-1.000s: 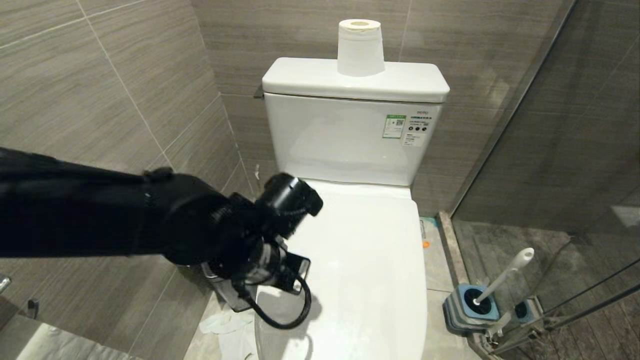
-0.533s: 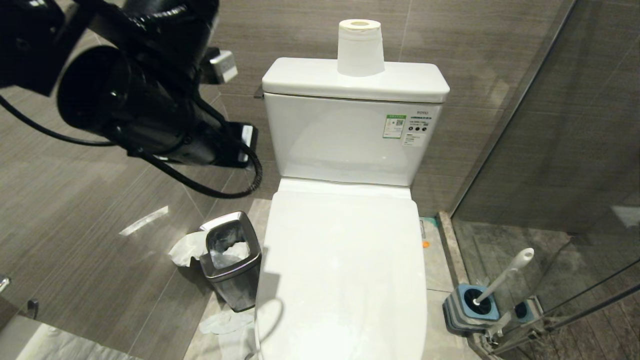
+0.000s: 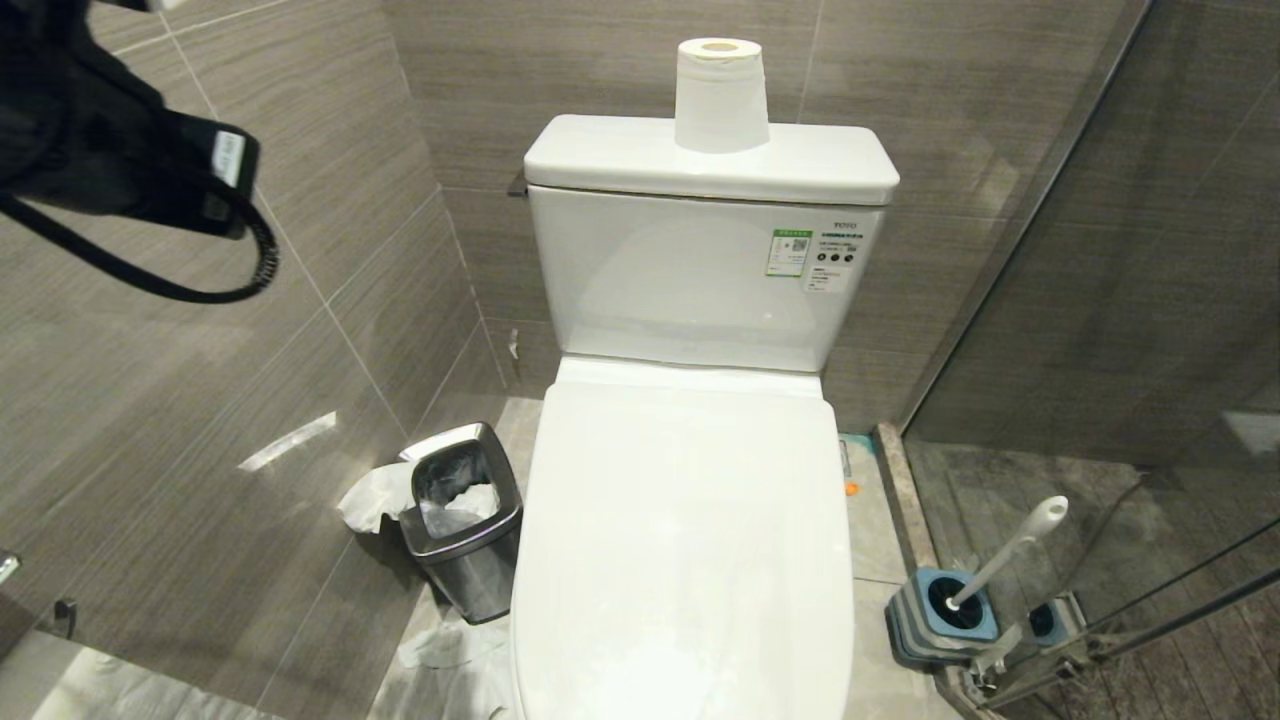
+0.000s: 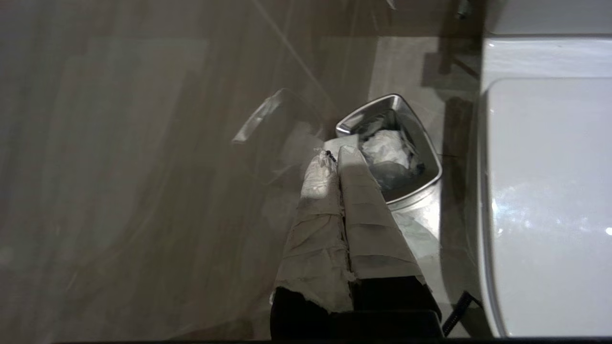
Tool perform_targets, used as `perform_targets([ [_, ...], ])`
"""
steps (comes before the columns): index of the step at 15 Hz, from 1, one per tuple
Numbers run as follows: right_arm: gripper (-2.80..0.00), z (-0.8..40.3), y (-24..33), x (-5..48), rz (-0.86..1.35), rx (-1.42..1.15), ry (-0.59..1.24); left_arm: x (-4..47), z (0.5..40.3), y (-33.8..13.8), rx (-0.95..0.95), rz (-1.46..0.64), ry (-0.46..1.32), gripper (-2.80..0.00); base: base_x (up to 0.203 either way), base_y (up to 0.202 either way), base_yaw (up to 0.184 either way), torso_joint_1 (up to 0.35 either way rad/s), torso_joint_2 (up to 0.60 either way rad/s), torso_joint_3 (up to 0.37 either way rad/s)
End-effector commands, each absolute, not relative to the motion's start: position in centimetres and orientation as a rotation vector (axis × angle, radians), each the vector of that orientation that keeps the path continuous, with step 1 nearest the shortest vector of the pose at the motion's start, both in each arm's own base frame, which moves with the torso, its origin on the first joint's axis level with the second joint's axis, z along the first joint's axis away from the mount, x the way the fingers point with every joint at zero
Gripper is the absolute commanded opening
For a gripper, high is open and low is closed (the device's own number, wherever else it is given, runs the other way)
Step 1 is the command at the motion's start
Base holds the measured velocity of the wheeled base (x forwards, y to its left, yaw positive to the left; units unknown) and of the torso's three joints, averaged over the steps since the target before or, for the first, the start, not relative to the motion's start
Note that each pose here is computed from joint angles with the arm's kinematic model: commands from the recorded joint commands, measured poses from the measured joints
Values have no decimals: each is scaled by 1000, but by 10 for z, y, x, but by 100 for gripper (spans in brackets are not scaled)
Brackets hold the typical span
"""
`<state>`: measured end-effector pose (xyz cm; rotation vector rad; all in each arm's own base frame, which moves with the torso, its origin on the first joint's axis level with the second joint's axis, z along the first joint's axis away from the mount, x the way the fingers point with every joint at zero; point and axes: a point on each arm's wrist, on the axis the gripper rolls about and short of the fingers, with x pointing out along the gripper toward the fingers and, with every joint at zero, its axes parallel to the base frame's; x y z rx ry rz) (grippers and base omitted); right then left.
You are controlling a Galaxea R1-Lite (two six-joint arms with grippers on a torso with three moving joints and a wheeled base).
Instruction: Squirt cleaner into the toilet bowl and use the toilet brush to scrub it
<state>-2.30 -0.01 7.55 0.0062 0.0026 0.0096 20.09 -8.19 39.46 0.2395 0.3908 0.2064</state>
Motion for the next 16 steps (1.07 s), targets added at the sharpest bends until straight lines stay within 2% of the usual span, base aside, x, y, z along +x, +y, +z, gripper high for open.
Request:
perform_targets([
  [1,-280,75,0,-23,11,6,3,146,420,-47,171,235,293,-280,0,0,0,0,0,0],
  [7,-280,75,0,-23,11,6,3,59,432,-9,44,170,157,-280,0,0,0,0,0,0],
  [11,-280,75,0,-23,11,6,3,29,415,-4,29,-43,168,-280,0,0,0,0,0,0],
  [13,-280,75,0,-23,11,6,3,21,405,0,48,-19,179,-280,0,0,0,0,0,0],
  [16,-280,75,0,-23,11,6,3,-4,392,12,94,139,153,-280,0,0,0,0,0,0],
])
